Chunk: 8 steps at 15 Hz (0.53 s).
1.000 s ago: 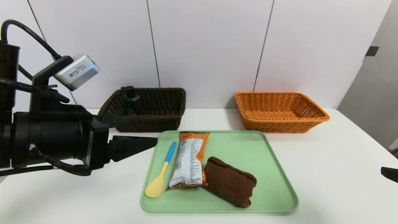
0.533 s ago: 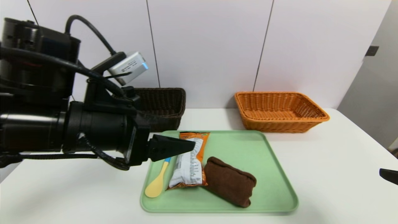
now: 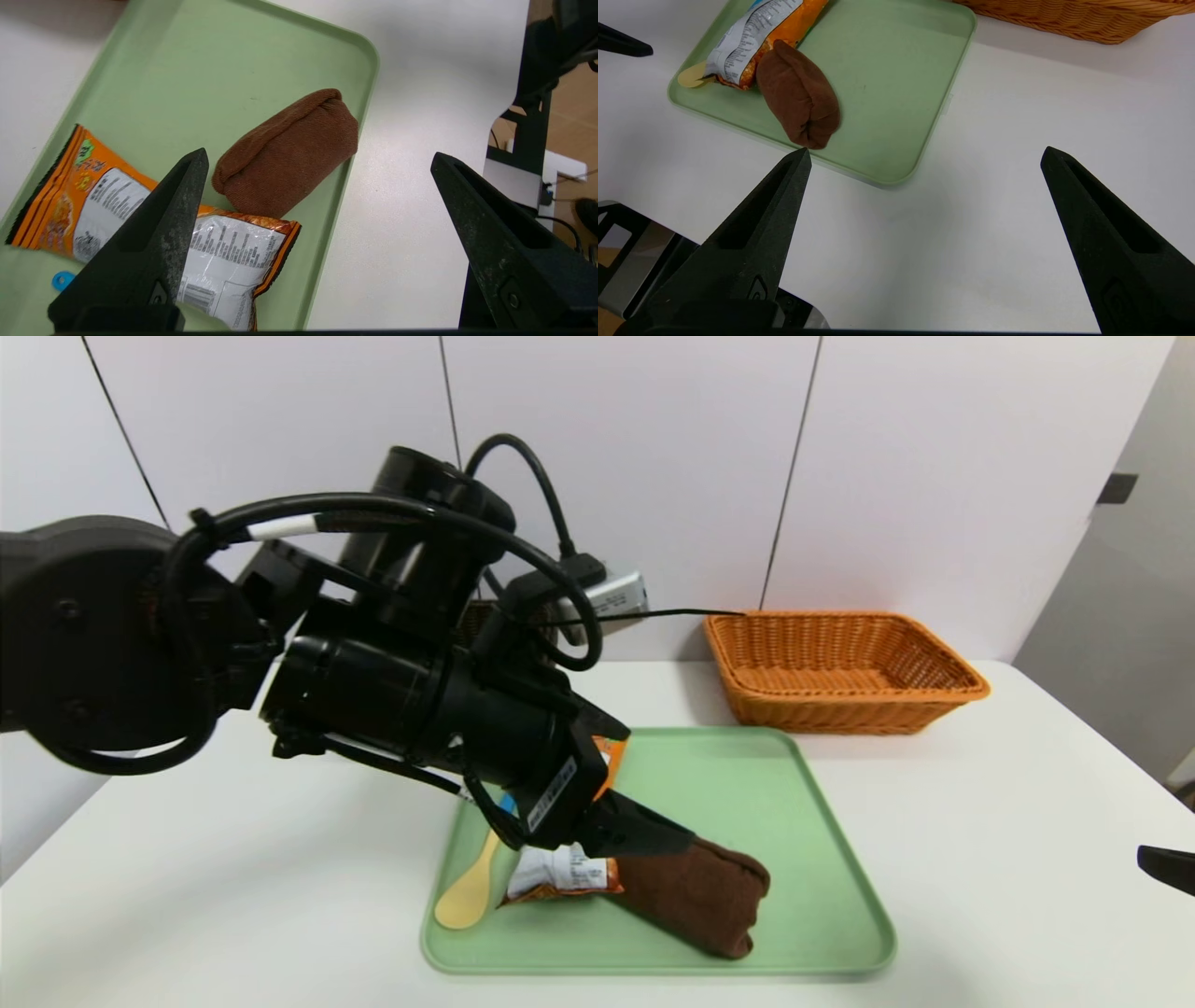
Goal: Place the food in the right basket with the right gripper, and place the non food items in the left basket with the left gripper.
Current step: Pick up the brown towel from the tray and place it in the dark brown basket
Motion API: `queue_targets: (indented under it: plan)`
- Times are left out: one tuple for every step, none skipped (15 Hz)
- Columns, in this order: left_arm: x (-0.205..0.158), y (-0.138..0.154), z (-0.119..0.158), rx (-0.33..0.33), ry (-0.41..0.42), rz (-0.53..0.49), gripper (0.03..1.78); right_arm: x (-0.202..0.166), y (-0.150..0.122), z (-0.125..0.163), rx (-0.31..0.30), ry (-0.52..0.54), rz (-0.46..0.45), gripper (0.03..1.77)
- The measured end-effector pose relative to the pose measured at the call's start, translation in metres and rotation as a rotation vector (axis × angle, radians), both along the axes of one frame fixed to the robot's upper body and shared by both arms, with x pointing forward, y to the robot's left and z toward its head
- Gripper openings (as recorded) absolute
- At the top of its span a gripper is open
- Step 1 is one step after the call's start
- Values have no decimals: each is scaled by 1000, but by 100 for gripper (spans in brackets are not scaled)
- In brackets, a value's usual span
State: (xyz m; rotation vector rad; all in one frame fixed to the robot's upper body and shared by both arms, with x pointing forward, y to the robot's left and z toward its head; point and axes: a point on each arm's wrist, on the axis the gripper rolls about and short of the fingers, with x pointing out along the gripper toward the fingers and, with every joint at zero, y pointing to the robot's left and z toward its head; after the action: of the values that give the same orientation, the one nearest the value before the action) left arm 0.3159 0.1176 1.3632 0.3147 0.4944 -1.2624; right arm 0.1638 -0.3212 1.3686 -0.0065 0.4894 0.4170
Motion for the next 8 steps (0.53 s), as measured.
queue_targets:
  plan:
    - [5,-6,-5,22,3,-37,169,0,0,0,0,0,0,170]
    - [9,-11,-10,49,4,-63,169,0,0,0,0,1,0,170]
    - [14,-15,-16,77,-7,-90,169,0,0,0,1,0,-1,170]
    - [19,-20,-23,103,-20,-119,169,0,0,0,0,0,-1,170]
    - [24,-26,-29,123,-44,-151,169,0,0,0,0,0,-1,170]
    - [27,-34,-36,137,-55,-178,169,0,0,-1,0,2,-1,170]
    - [29,-42,-41,146,-52,-192,169,0,0,-2,-1,5,-4,170]
    - [32,-49,-47,153,-47,-204,169,0,0,-3,-1,9,-5,170]
